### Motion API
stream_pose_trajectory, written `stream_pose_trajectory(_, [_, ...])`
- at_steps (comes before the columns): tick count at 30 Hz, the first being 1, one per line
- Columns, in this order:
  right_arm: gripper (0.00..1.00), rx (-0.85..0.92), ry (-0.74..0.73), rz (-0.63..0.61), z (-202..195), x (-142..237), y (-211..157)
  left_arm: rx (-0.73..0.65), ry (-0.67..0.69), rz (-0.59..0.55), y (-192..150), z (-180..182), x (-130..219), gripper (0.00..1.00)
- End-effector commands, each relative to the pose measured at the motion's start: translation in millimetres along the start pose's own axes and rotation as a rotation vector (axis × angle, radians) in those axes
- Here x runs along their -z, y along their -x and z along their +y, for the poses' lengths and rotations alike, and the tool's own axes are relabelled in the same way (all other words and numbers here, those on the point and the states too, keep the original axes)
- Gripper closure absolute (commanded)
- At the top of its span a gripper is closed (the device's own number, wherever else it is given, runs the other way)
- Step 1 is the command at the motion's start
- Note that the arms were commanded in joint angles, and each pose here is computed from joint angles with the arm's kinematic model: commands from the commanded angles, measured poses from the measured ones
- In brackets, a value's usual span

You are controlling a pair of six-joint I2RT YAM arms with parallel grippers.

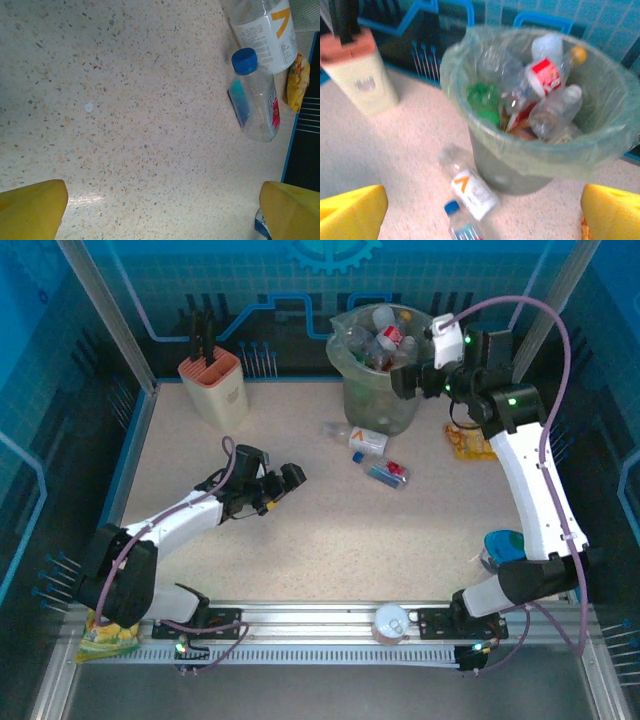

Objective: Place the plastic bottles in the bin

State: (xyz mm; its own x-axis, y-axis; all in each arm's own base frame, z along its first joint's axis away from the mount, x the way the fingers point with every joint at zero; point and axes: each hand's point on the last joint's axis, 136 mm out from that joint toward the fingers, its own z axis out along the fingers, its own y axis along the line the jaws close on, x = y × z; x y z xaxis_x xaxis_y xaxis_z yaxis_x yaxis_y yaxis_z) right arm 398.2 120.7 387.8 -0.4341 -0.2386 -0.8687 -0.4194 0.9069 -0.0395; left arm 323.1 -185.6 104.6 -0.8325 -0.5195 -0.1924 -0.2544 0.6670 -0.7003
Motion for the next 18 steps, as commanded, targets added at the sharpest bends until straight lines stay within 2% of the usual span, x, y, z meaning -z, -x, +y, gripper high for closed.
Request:
stream_pose_trajectory(1, [0.00,0.115,0.051,0.186,14.3,-18.3,-60.0,-0.036,0.000,-0.023,12.0,-9.9,4.7,0.01])
stream_pose_trajectory(7, [0.00,0.169,0.072,0.407,22.8,-53.6,-147.2,-0.052,0.023,-0.040,13.2,-5.8,10.9,0.01])
stream_pose_trajectory(10, [0.00,0.202,0.075,0.476,22.3,-74.6,-181.5,-0.044,0.031,-0.041,11.0,0.0,11.6,0.01])
stream_pose_trajectory(18, [0.00,0.321,0.132,0.571,23.1,-138.5,-235.7,-0.029,0.029,-0.041,7.7,5.5,11.8,0.01])
